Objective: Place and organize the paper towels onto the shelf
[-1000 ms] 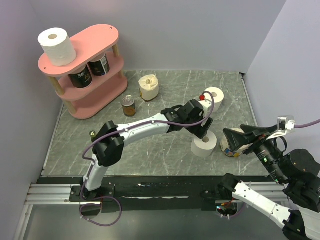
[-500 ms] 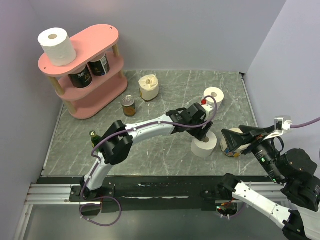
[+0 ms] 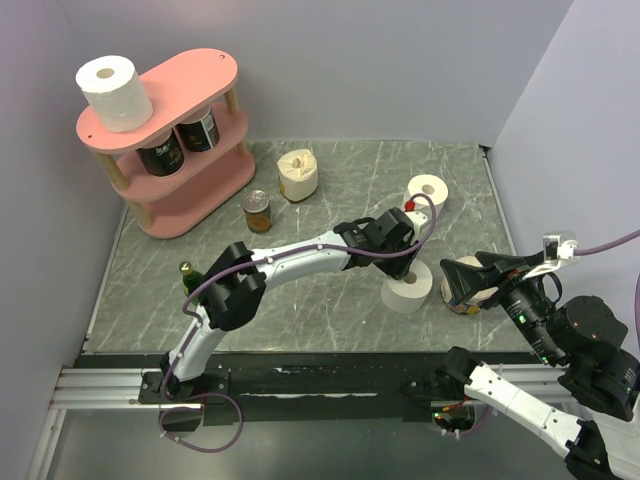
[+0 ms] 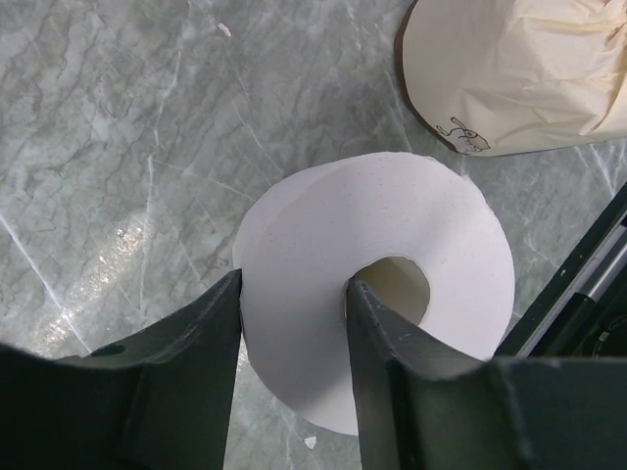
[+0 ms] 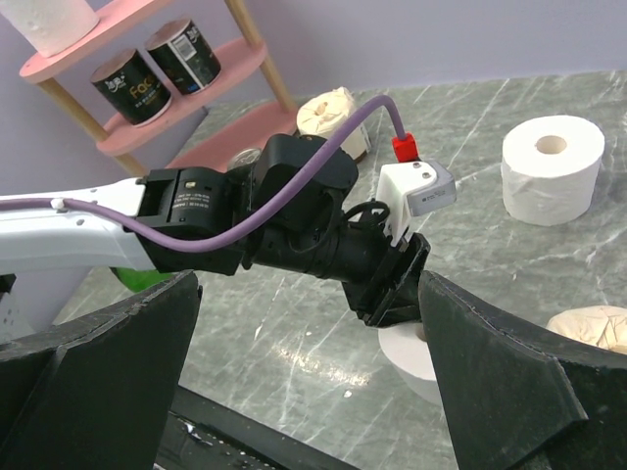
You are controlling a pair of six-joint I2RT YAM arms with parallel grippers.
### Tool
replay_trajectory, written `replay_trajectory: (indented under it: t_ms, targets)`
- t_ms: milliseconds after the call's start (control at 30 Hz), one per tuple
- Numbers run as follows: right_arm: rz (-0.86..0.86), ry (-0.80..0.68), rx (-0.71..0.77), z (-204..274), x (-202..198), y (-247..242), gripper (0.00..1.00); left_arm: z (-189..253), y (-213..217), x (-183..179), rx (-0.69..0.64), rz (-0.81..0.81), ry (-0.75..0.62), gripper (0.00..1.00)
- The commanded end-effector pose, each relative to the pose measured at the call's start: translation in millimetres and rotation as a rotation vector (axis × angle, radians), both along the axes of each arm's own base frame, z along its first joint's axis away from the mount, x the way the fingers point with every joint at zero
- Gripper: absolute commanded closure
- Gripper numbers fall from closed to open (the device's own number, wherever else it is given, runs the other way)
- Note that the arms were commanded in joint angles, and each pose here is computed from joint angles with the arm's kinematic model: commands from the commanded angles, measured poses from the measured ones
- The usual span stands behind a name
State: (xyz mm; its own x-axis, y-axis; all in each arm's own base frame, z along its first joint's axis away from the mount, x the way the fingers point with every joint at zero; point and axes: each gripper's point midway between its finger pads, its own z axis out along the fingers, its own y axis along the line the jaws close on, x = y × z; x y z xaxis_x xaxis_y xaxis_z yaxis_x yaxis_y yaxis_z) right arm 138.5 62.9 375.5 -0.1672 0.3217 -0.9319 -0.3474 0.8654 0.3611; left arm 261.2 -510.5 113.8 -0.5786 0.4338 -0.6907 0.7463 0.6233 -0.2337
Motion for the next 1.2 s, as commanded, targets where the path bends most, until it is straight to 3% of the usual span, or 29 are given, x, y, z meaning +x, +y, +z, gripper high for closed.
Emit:
replay_trajectory:
  t_ms: [0,200,633,833,867,900,1000,1167]
  targets:
    - [-0.010,-0.032,0.030,11.7,-0.1,-3.0,0.01,26.8,6.7,5.1,-0.017,0.036,-0.047,0.57]
    - [-0.004,-0.018,0.039,2.9,0.5,0.2,0.00,34.4,30.8,31.8,0.021,0.123,-0.082,0.57]
    - [0.030,0.043,0.039,-26.7,3.9,15.6,0.00,51.5,142.9,122.3,0.049,0.401,-0.105,0.57]
    - [0.049,0.048,0.009,-26.1,7.1,22.6,0.00,52.5,180.0,135.4,0.081,0.496,-0.090,0.54]
    - [0.048,0.052,0.001,-26.6,8.4,23.5,0.01,52.7,184.6,134.5,0.089,0.511,-0.094,0.52]
    - [0.048,0.049,-0.002,-25.0,8.6,23.5,0.00,54.8,188.5,134.6,0.093,0.526,-0.100,0.40]
    - [0.050,0.045,-0.002,-23.6,9.3,24.5,0.00,70.2,197.3,137.2,0.093,0.556,-0.144,0.21]
    - [0.051,0.045,0.006,-26.0,8.1,23.9,0.00,97.3,185.0,134.9,0.072,0.454,-0.174,0.13]
